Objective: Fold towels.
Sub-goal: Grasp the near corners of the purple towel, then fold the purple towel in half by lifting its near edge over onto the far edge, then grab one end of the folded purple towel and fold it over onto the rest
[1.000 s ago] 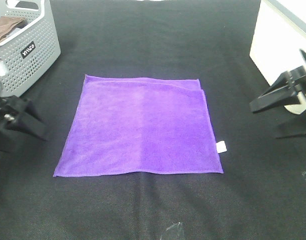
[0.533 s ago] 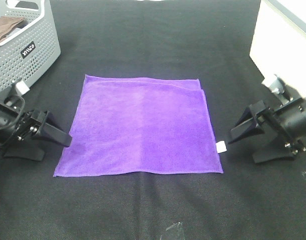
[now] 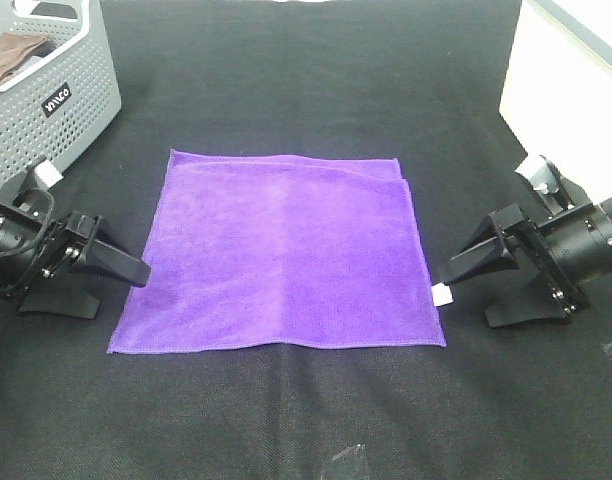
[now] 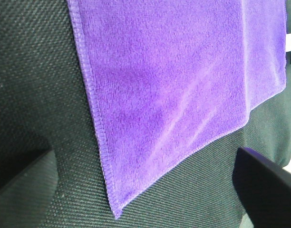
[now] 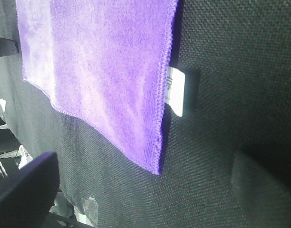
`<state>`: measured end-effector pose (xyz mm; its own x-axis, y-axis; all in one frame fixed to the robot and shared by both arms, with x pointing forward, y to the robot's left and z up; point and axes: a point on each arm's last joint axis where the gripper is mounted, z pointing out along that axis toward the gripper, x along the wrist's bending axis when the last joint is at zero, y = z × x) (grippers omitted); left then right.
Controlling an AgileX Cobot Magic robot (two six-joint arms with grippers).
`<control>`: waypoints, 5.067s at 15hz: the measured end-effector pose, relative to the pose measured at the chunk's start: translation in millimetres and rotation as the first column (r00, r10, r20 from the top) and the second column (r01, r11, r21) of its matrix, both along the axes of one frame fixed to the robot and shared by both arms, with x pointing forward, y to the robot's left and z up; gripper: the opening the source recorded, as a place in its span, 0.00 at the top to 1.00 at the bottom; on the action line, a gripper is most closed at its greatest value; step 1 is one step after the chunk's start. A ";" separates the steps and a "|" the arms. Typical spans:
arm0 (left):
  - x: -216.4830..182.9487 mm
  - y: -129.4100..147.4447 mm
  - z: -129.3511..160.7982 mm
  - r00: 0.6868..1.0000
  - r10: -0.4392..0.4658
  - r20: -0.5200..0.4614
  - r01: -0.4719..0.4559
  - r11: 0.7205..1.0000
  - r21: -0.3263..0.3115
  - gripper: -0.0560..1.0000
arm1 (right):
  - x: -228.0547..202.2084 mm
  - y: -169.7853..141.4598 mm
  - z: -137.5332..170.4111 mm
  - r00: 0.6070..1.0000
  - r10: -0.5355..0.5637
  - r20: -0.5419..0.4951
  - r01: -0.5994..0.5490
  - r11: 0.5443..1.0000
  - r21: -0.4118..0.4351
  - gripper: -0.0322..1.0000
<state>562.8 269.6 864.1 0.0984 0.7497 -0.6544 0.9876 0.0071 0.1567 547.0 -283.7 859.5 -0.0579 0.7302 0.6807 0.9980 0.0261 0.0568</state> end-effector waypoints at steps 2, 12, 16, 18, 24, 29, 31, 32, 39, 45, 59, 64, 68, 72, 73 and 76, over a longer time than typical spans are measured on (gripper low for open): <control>0.0 0.2 -0.3 1.000 -0.002 -0.002 0.002 1.000 0.002 0.07 | 0.3 0.1 0.2 1.000 -0.004 0.000 0.004 1.000 0.002 0.06; -0.1 -1.4 -2.0 0.999 0.003 -0.034 -0.001 0.999 0.044 0.13 | 3.1 3.7 -5.5 0.996 -0.072 -0.048 0.073 0.997 0.024 0.07; 0.8 -16.2 -1.6 0.999 -0.004 -0.040 0.008 0.996 0.093 0.16 | 7.8 47.7 -8.3 0.999 -0.035 -0.013 0.034 0.998 -0.045 0.09; 1.1 -44.0 -0.7 0.998 -0.056 -0.028 0.059 0.991 0.120 0.19 | 8.4 70.3 -9.3 1.000 -0.002 0.017 0.004 0.997 -0.072 0.13; 7.5 -93.3 -13.6 0.992 -0.076 -0.098 0.086 0.991 0.098 0.41 | 12.8 96.0 -14.9 0.999 0.027 0.038 -0.022 0.994 -0.110 0.39; 6.3 -93.0 -21.9 0.990 -0.081 -0.112 0.095 0.988 0.119 0.93 | 9.3 94.2 -22.1 0.999 0.044 -0.002 -0.044 0.989 -0.143 0.87; 5.8 -93.3 -19.1 0.990 -0.103 -0.099 0.115 0.984 0.133 0.95 | 5.8 95.2 -22.8 0.997 0.078 -0.024 -0.081 0.987 -0.137 0.97; 4.8 -93.2 -15.8 0.989 -0.120 -0.086 0.132 0.980 0.146 0.95 | 4.3 95.9 -22.2 0.996 0.083 -0.038 -0.087 0.988 -0.131 0.97; -37.7 -75.8 29.3 0.981 -0.186 -0.059 0.195 0.947 0.256 0.95 | -15.6 97.5 37.5 0.989 0.140 -0.048 -0.144 0.983 -0.111 0.97; -25.7 -72.3 58.4 0.987 -0.107 0.117 0.066 0.948 0.311 0.95 | 7.9 97.3 70.3 0.985 0.093 0.144 -0.070 0.985 -0.160 0.97; 127.7 -100.1 38.2 0.909 -0.140 0.392 -0.011 0.933 0.360 0.92 | 132.6 96.6 37.7 0.931 0.070 0.359 0.051 0.947 -0.318 0.97; 133.0 -98.1 38.5 0.903 -0.166 0.395 0.005 0.926 0.378 0.68 | 144.9 87.2 30.0 0.921 0.022 0.390 0.111 0.942 -0.316 0.96; 132.1 -94.3 36.8 0.916 -0.158 0.369 0.005 0.924 0.383 0.49 | 144.7 89.4 23.3 0.935 0.027 0.353 0.087 0.949 -0.303 0.71; 127.4 -63.3 46.1 0.965 -0.081 0.248 -0.013 0.934 0.357 0.37 | 141.5 88.5 22.7 0.939 0.094 0.332 0.027 0.939 -0.342 0.24; 126.5 -53.3 49.2 0.974 -0.060 0.218 -0.020 0.937 0.349 0.34 | 140.9 86.7 28.1 0.936 0.130 0.328 0.002 0.928 -0.373 0.21; 122.8 -25.9 47.8 0.991 -0.030 0.129 -0.015 0.942 0.336 0.30 | 143.8 80.6 70.3 0.924 0.171 0.341 0.000 0.894 -0.448 0.19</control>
